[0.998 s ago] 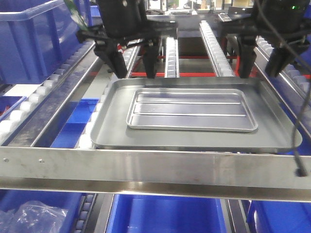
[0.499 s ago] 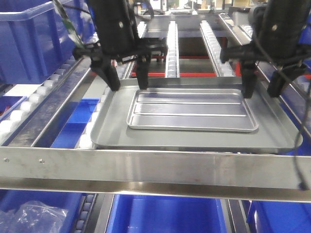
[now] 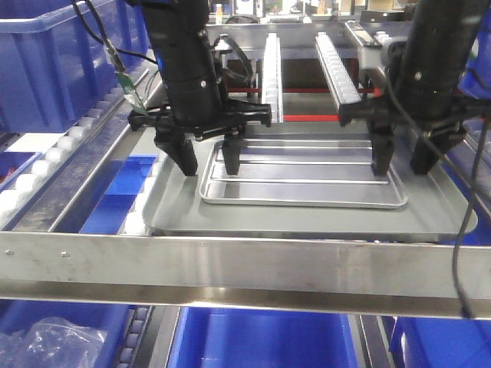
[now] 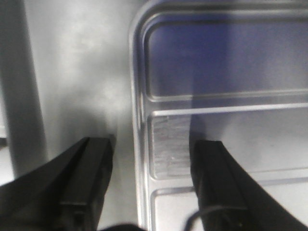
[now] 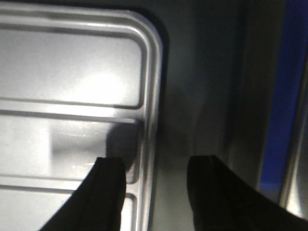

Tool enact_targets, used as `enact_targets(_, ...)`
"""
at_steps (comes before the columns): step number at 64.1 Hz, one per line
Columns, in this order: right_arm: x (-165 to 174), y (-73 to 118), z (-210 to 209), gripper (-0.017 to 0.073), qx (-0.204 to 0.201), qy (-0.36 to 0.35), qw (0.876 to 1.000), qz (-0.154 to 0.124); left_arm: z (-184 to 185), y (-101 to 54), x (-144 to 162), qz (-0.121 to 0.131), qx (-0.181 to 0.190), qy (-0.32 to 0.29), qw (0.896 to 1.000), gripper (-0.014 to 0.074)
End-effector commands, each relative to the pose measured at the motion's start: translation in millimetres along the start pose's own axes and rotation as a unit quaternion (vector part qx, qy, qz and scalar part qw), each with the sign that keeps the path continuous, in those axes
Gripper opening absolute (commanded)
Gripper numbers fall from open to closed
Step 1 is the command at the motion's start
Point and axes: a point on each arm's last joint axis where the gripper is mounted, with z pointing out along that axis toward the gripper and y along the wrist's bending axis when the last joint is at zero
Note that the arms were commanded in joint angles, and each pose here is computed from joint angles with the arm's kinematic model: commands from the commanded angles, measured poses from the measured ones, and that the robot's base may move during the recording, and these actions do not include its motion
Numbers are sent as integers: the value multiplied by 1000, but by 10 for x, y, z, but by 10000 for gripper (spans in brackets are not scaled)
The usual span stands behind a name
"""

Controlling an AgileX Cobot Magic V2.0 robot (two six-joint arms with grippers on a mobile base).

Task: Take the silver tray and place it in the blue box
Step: 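Lower both grippers onto the silver tray's farther rim, then close both grippers on the tray rim and lift it off the shelf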

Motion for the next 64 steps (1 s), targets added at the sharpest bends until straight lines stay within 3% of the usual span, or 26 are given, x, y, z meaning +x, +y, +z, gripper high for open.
enact_targets(1, -154, 13, -254, 415, -12, -57, 998, -1, -385, -68, -182, -6, 29, -65, 997, 281)
enact_targets(12, -171, 20, -252, 399, -16, -66, 998, -1, -376, -36, -193, -9, 27, -64, 998, 270)
enact_targets(27, -174, 21, -253, 260, -16, -68, 998, -1, -372, 21, -211, -20, 28, -61, 998, 167)
enact_targets(34, -174, 21, -253, 198, -16, -68, 998, -1, -372, 21, -210, -20, 27, -60, 998, 92)
enact_targets(41, -176, 21, -253, 64, -17, -69, 997, -2, -372, 20, -209, -20, 28, -59, 998, -48)
enact_targets(44, -177, 21, -253, 48, -17, -70, 997, -2, -372, 20, -209, -20, 28, -59, 998, -115)
enact_targets(64, -194, 9, -417, 56, -18, -85, 996, -3, -449, 48, -191, -15, 10, -40, 999, -96)
